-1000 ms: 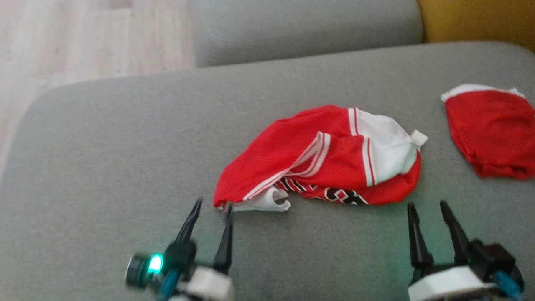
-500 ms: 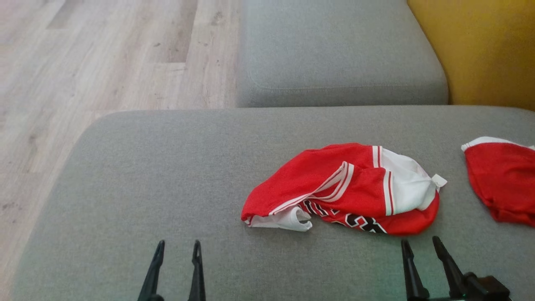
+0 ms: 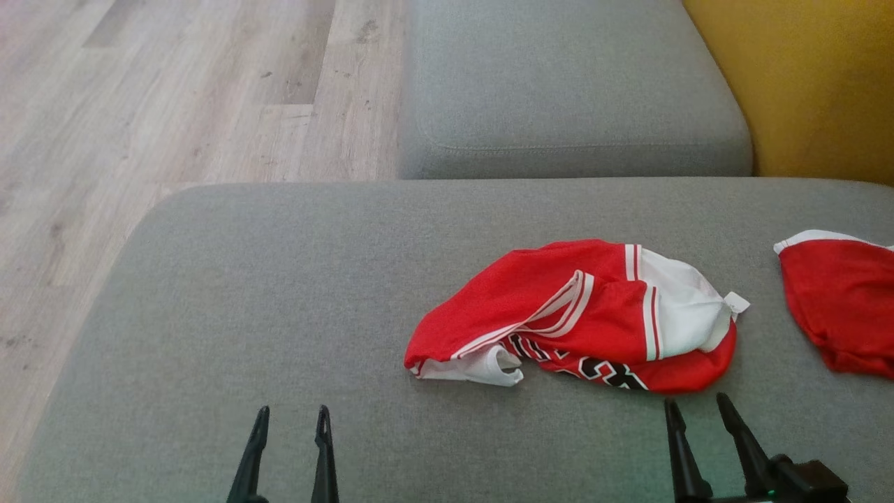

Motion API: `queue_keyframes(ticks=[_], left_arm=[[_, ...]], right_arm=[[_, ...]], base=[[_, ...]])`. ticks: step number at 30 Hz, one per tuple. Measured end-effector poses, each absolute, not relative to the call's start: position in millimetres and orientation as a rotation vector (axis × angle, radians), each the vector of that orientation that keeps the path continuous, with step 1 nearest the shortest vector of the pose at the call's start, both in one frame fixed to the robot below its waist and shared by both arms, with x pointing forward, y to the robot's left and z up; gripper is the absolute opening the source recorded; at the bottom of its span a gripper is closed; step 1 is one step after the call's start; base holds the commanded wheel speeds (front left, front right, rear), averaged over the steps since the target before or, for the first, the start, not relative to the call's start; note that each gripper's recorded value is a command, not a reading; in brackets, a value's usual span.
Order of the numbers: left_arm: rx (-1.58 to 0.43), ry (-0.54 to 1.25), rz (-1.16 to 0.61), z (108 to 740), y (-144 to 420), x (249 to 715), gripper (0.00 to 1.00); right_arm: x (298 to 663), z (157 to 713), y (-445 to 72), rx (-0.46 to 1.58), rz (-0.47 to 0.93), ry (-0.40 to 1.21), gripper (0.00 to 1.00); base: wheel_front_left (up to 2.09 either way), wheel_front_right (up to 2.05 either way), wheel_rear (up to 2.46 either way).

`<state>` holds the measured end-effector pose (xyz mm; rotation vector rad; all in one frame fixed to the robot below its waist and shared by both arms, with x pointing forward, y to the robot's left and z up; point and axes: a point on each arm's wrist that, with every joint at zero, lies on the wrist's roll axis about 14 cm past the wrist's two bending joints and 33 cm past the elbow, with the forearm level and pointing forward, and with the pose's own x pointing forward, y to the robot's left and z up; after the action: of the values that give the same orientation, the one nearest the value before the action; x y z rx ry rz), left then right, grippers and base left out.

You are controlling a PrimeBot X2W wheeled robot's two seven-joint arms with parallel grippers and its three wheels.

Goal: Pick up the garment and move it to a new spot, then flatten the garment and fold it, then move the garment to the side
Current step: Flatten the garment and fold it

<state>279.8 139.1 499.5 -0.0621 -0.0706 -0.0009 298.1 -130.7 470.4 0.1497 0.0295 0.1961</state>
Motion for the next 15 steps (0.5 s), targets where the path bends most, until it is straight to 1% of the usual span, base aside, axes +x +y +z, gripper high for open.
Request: queue_keyframes(ticks=[4,6,9,10,15], left_arm=[[-0.052,-0.037,-0.057,490,126,282,1.0],[-0.056,-0.006,-0.122,481,110,285,1.0],[-0.064,-0.009,-0.241,485,81,305,1.0],[-0.064,-0.009,-0.241,485,81,305,1.0],[-0.005,-0.056,-0.487,505,18,358,1.0]], right_arm=[[299,467,-129,0.152,0.198,0.042,1.0],[299,464,-128,0.154,0.2,0.053,1.0],[299,457,-127,0.151,0.199,0.079,1.0],[299,457,-127,0.151,0.199,0.079,1.0],[305,449,-125,0.147,0.198,0.112,1.0]], base=[[0.0,0.0,0.0],[0.0,0.0,0.0],[0.0,0.0,0.0],[0.0,0.0,0.0],[0.0,0.0,0.0]])
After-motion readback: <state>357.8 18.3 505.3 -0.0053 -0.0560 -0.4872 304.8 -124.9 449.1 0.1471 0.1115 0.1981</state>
